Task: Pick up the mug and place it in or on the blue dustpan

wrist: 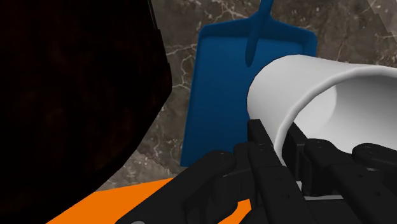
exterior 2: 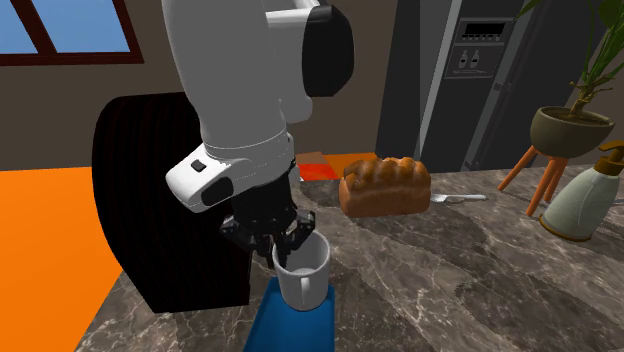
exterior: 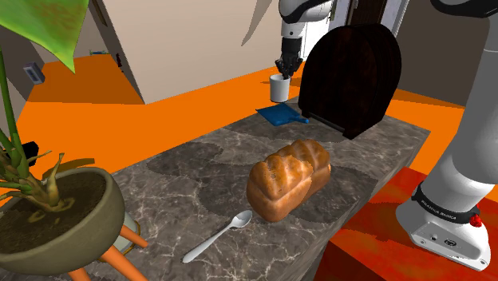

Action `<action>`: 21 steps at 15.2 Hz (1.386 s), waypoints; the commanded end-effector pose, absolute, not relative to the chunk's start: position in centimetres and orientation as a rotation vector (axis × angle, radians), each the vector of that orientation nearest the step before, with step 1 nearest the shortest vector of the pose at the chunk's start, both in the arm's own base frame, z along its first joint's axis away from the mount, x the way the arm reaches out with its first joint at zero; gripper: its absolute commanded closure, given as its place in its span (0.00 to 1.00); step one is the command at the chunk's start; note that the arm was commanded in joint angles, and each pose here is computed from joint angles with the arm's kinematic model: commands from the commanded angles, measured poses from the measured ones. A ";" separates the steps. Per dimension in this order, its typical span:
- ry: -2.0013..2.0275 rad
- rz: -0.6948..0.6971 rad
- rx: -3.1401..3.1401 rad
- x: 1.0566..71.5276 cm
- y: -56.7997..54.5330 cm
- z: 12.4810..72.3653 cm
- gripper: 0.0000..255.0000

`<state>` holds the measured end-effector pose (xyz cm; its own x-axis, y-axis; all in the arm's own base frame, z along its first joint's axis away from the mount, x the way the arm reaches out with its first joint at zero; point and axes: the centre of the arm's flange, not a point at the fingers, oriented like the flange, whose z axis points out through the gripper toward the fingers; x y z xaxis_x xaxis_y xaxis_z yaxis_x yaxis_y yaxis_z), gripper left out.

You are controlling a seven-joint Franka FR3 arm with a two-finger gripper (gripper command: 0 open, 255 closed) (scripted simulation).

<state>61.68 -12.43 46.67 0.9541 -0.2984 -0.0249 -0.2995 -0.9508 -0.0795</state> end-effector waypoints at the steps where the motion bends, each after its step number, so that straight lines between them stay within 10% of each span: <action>1: 0.463 0.018 -3.024 61.7 -12.4 46.6 1.00; 6: 0.463 0.018 -3.024 61.7 -12.4 46.6 1.00; 7: 0.463 0.018 -3.024 61.7 -12.5 46.6 0.00; 21: 0.463 0.018 -3.024 61.7 -12.9 51.5 0.00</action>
